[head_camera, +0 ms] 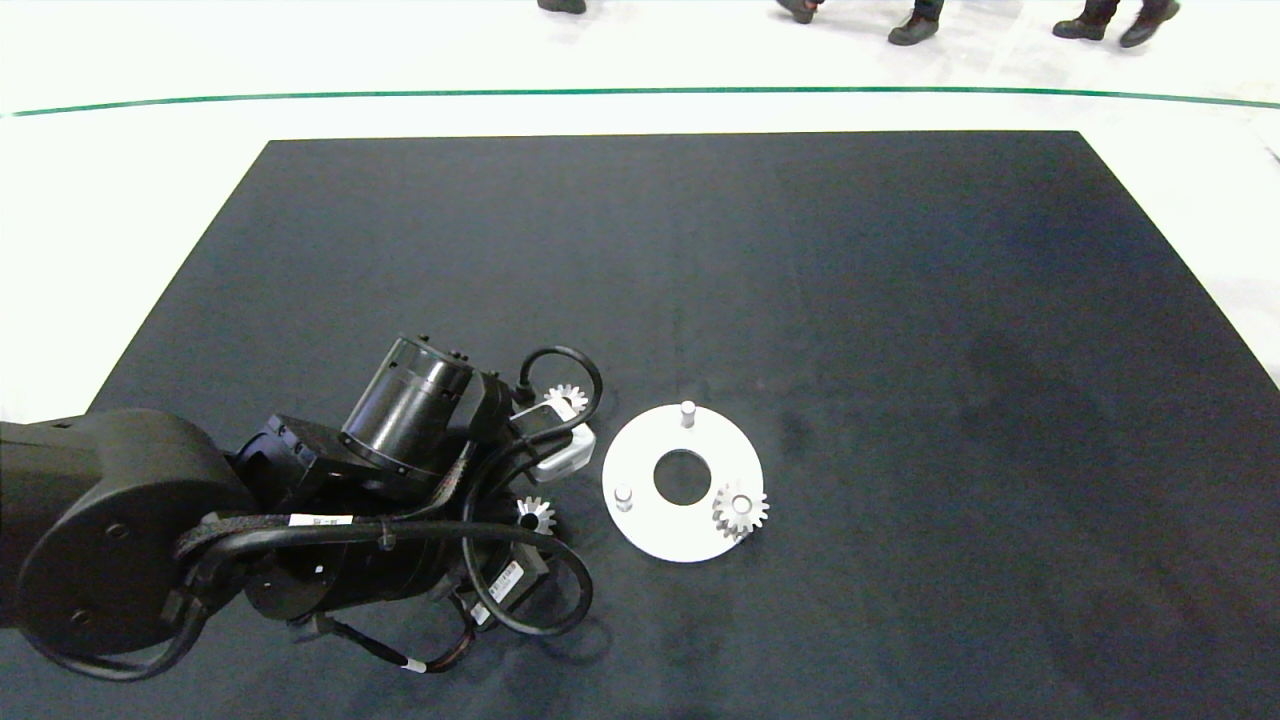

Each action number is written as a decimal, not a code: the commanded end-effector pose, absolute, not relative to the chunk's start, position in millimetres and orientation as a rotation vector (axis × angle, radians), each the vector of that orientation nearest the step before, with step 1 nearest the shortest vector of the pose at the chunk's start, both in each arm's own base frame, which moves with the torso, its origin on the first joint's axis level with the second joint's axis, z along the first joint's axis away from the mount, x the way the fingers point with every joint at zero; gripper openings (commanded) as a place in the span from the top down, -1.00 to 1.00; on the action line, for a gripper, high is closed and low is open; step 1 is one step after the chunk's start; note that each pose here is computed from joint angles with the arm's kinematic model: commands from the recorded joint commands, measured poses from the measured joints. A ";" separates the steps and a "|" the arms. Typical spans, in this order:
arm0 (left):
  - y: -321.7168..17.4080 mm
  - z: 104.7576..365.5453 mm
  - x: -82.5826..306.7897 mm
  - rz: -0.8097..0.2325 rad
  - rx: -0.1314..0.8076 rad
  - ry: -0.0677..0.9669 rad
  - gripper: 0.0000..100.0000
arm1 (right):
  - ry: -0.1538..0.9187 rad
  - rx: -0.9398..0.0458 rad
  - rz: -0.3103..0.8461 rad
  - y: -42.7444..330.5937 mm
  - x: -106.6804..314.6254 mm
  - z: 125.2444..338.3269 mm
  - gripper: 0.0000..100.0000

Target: Install three planetary gears onto the carrier pins

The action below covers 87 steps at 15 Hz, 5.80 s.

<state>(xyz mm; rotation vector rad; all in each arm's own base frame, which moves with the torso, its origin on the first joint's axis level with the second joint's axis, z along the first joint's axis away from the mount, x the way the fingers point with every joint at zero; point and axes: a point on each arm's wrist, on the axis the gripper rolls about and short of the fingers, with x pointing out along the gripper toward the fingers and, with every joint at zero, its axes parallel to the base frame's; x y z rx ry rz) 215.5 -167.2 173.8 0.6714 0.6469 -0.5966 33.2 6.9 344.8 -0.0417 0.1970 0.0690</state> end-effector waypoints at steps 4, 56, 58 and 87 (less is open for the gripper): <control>-167.1 173.6 215.4 -0.596 0.673 0.647 0.30 | 0.202 -0.044 0.069 7.2 33.9 344.4 -1.00; -218.5 220.8 198.3 -0.740 0.684 0.490 0.92 | 0.202 -0.060 0.078 6.3 31.7 342.3 -1.00; -218.6 224.7 200.3 -0.737 0.698 0.521 0.92 | 0.198 -0.063 0.079 5.6 30.3 342.4 -1.00; -233.6 215.4 216.8 -0.671 0.801 0.593 0.92 | 0.195 -0.071 0.081 4.6 28.1 341.3 -1.00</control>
